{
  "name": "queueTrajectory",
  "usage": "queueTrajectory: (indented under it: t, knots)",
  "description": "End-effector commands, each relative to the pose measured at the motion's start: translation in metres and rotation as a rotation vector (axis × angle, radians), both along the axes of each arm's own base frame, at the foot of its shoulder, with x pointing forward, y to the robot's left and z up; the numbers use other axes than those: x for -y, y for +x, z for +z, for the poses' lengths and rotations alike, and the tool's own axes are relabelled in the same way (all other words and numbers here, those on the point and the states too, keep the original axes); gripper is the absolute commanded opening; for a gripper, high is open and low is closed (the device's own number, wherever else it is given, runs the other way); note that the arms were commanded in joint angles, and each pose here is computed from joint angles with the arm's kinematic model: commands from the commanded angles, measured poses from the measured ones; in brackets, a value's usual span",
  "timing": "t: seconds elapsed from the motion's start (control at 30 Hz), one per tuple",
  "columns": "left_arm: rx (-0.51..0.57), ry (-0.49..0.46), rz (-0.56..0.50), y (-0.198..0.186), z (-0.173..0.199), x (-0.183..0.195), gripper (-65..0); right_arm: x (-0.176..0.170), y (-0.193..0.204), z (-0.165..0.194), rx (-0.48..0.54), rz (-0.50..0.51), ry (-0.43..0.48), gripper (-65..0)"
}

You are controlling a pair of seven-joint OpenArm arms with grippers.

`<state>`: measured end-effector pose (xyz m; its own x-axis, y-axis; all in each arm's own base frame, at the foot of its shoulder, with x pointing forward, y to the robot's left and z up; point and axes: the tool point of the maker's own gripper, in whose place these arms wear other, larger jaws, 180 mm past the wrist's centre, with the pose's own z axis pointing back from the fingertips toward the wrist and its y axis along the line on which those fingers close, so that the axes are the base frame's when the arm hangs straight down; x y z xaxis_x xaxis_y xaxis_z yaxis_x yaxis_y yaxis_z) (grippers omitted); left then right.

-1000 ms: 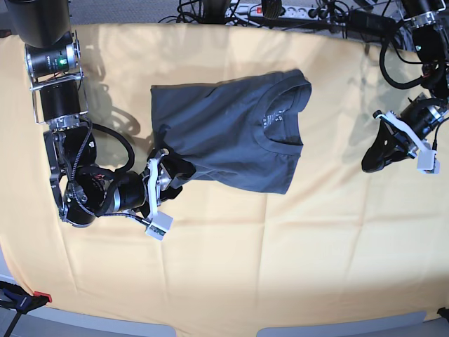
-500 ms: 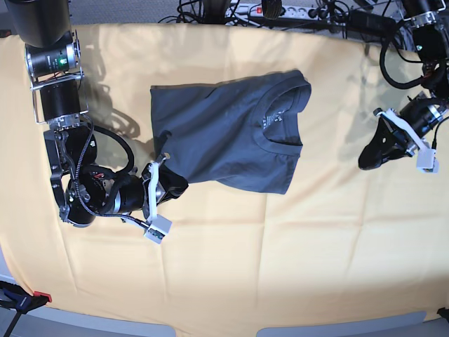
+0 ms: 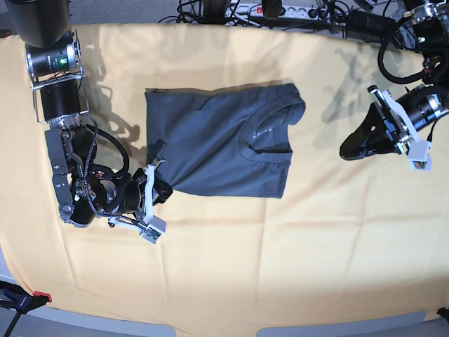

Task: Fold the T-shirt properly
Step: 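Move the left gripper to the shirt's shoulder edge beside the collar, then grasp the shoulder edge with the left gripper and fold it toward the hem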

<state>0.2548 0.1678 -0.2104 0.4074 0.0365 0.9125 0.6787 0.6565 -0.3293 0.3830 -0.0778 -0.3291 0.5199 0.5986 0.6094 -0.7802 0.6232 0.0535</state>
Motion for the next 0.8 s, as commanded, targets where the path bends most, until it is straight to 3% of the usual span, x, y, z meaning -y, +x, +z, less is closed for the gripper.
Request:
queueTrajectory:
  t: [0.0,0.07,0.1,0.2,0.23,0.33,0.43,0.47,0.5,0.6,0.77]
  knots:
    - [0.049,-0.014,-0.012,0.001,0.015,0.0,-65.0,0.002,0.012,0.018,0.051,-0.005,0.015,-65.0]
    - [0.049,-0.014,-0.012,0.001,0.015,0.0,-65.0,-0.002,0.012,0.02,0.043,-0.014,0.041,-65.0]
    - [0.048,-0.014,-0.012,0.001,0.015,0.0,-65.0,-0.005,0.011,0.022,0.038,-0.013,0.063,-60.9]
    - [0.04,-0.027,-0.016,-0.002,0.014,0.001,-65.0,-0.015,0.008,0.029,0.038,0.022,0.122,-35.8]
    - [0.038,-0.043,-0.024,-0.004,0.015,0.003,-65.0,-0.018,0.007,0.032,0.049,0.049,0.135,-33.3]
    - [0.004,-0.036,-0.087,-0.015,0.011,0.014,-65.0,-0.022,0.018,0.046,0.102,0.042,0.173,-39.6]
    - [0.002,0.001,-0.199,-0.032,0.01,0.044,-65.0,-0.027,0.028,0.057,0.171,0.02,0.231,-61.3]
    - [0.006,0.004,-0.244,-0.04,0.012,0.056,-65.0,-0.027,0.03,0.057,0.194,0.016,0.229,-65.0]
    - [0.012,0.004,-0.292,-0.049,0.014,0.07,-65.0,-0.025,0.032,0.055,0.213,0.015,0.212,-65.0]
    - [0.004,0.124,-0.385,-0.067,-0.004,0.097,-65.0,-0.021,0.038,0.048,0.248,0.011,0.13,-65.0]
    - [0.028,0.291,-0.399,-0.066,-0.042,0.12,-65.0,-0.014,0.038,0.043,0.246,0.006,0.083,-65.0]
